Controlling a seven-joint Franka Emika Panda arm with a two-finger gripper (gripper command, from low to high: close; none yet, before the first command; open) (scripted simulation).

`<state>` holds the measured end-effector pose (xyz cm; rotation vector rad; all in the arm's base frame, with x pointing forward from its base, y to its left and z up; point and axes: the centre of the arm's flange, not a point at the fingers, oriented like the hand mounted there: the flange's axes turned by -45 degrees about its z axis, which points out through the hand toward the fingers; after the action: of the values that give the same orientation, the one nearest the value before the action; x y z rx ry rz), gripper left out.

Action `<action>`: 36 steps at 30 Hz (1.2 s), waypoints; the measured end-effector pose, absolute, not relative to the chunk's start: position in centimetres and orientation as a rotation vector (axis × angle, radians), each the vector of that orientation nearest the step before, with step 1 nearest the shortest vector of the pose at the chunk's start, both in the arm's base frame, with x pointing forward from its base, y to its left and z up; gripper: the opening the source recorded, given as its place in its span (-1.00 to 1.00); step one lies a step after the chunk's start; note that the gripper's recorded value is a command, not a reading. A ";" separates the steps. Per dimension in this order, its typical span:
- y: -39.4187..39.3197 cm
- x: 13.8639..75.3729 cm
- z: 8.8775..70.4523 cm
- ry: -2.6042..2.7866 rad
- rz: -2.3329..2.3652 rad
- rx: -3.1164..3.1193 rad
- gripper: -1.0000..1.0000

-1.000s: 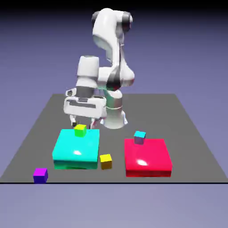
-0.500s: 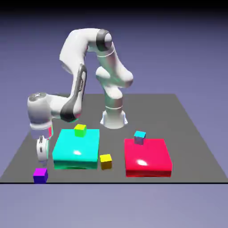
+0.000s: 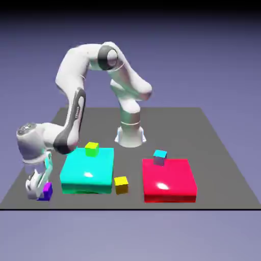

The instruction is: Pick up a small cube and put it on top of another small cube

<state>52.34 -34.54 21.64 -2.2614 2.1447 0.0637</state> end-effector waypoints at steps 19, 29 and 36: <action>-24.4 37.8 34.2 1.616 0.080 -2.729 -1.00; -18.9 30.1 35.1 1.285 0.086 -2.835 -1.00; -18.6 29.9 28.1 1.286 0.087 -2.837 1.00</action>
<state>29.93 -18.65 28.06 -2.8373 1.2857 0.0872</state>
